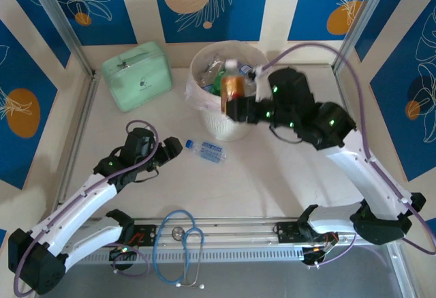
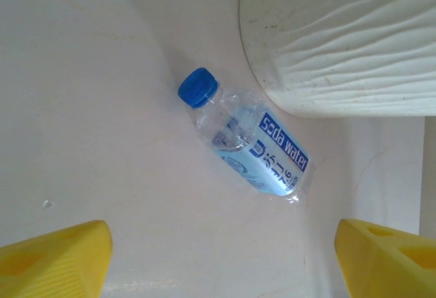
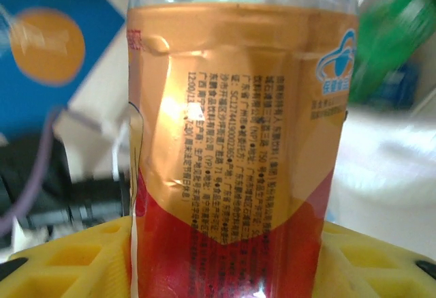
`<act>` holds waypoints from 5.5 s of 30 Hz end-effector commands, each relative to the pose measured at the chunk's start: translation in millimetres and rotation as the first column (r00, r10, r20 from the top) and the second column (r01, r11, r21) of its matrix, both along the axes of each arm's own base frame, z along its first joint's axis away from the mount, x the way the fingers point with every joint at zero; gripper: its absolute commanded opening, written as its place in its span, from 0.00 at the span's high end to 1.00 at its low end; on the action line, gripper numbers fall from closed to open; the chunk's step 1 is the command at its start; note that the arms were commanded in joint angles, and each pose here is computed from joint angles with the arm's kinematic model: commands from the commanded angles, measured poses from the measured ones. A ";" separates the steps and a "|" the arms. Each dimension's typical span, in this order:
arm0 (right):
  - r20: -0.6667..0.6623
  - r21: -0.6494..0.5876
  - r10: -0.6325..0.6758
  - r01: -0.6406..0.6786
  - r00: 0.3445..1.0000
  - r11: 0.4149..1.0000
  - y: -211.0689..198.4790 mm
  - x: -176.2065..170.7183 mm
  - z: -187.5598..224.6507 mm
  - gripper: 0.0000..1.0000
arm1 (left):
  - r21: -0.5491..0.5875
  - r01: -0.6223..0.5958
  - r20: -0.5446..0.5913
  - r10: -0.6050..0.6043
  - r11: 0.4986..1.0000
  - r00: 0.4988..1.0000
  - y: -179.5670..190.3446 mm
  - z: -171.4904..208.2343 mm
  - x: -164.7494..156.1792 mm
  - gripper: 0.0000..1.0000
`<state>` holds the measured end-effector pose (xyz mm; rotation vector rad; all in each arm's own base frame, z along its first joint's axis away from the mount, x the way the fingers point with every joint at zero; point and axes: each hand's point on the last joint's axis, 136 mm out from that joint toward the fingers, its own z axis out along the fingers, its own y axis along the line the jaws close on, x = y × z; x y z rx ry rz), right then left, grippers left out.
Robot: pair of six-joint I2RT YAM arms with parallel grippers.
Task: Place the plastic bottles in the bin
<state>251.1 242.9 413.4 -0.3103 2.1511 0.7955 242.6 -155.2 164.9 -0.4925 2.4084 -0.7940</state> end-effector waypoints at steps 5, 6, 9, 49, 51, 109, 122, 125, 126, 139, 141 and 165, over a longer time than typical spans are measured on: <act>-0.077 0.058 -0.173 0.178 0.982 0.982 -15.1 87.2 17.3 0.45 | 0.013 0.012 0.028 -0.012 1.000 1.000 2.1 15.1 2.9 0.15; -0.096 0.057 -0.189 0.195 0.977 0.979 -16.3 100.3 13.6 0.45 | 0.019 0.013 0.025 -0.013 1.000 1.000 2.6 13.9 2.5 0.15; -0.132 0.054 -0.219 0.228 0.967 0.972 -18.4 132.9 3.2 0.45 | 0.025 0.015 0.022 -0.015 1.000 1.000 3.3 12.6 2.3 0.15; -0.065 -0.020 -0.149 0.148 0.987 0.989 18.2 143.9 4.1 0.20 | -0.083 -0.132 -0.099 0.124 0.988 0.987 3.2 -18.3 9.6 0.12; -0.040 -0.030 -0.151 0.150 0.988 0.988 12.4 123.9 8.1 0.21 | -0.121 -0.189 -0.133 0.173 0.974 0.976 2.4 -27.1 12.8 0.14; -0.156 -0.028 -0.162 0.160 0.974 0.987 -71.8 -46.3 -93.1 0.26 | -0.007 -0.293 -0.401 0.266 0.956 0.877 -56.1 -113.4 80.1 0.69; -0.306 0.027 0.128 -0.126 0.943 0.992 -12.8 -66.9 -105.8 0.17 | -0.125 -0.034 -0.148 0.015 0.992 0.989 -50.6 -7.2 42.5 0.74; -0.331 0.046 0.176 -0.170 0.927 0.984 1.3 -69.9 -110.0 0.11 | -0.149 0.051 -0.035 -0.057 0.988 0.998 -50.4 33.3 33.4 0.74; -0.334 0.054 0.187 -0.179 0.924 0.982 4.6 -69.5 -110.3 0.10 | -0.147 0.077 -0.003 -0.078 0.986 0.997 -50.0 45.4 30.9 0.74; -0.348 0.060 0.335 -0.335 0.876 0.940 49.2 -78.6 -104.2 0.04 | -0.168 0.406 0.272 -0.354 0.898 0.895 -83.3 159.8 15.7 0.78; -0.339 0.065 0.336 -0.334 0.879 0.940 50.6 -78.1 -101.2 0.04 | -0.178 0.427 0.284 -0.369 0.886 0.885 -87.2 165.6 15.3 0.78; -0.167 0.122 -0.103 0.124 0.981 0.985 -71.8 -61.6 -58.3 0.05 | -0.210 0.131 0.508 -0.007 0.969 0.861 -110.1 307.9 176.6 0.82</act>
